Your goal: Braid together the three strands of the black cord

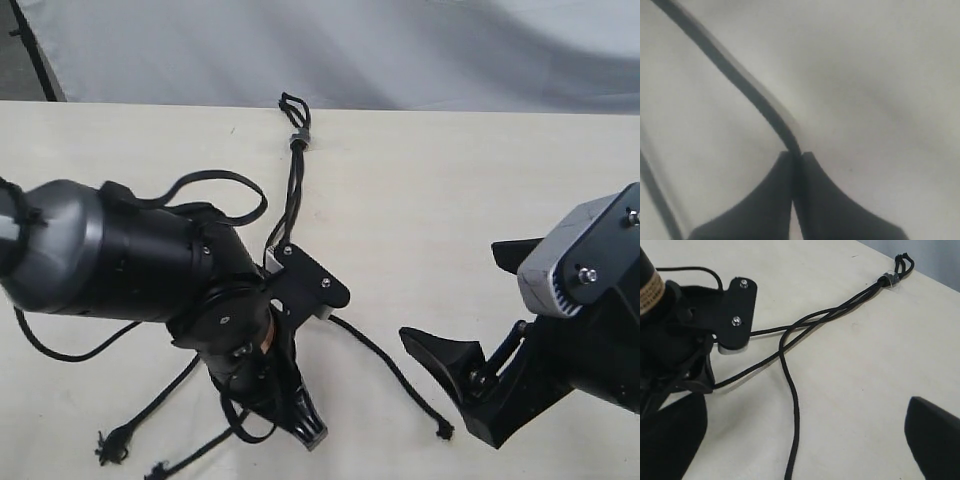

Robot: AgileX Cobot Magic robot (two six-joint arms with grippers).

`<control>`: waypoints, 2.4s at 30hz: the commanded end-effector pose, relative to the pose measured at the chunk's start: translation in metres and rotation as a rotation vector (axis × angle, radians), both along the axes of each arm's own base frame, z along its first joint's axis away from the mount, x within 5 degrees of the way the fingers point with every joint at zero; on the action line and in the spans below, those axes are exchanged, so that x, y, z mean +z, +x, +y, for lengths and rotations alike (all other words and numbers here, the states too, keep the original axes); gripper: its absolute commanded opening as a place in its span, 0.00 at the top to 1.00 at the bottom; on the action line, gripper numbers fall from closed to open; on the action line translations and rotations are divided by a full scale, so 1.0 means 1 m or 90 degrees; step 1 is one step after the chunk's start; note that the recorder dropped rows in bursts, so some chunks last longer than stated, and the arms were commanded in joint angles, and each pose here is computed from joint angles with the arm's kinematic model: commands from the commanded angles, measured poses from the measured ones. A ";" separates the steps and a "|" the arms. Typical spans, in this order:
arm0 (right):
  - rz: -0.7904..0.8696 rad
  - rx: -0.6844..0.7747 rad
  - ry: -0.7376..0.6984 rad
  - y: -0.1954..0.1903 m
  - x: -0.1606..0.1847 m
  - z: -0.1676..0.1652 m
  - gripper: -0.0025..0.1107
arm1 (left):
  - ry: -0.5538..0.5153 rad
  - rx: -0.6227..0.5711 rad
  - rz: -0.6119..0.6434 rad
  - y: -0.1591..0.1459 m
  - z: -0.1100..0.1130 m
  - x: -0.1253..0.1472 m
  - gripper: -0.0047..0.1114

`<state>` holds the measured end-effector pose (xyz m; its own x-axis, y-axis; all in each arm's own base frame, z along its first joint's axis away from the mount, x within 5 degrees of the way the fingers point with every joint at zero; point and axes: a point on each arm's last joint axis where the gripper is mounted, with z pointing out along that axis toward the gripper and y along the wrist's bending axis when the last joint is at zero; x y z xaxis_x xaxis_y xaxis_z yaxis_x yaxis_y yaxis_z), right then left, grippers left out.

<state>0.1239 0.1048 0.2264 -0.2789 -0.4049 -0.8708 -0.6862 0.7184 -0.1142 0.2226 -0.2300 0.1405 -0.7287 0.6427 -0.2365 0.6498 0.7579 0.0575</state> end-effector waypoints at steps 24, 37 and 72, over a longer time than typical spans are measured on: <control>-0.008 -0.001 0.007 0.000 0.001 0.000 0.05 | 0.089 -0.146 -0.130 0.010 0.087 -0.019 0.95; -0.016 0.001 0.015 0.001 0.002 0.000 0.05 | -0.036 -0.017 -0.080 -0.010 0.071 -0.026 0.95; -0.019 0.000 0.024 0.001 0.003 0.001 0.05 | -0.005 -0.089 -0.113 -0.001 0.089 -0.029 0.95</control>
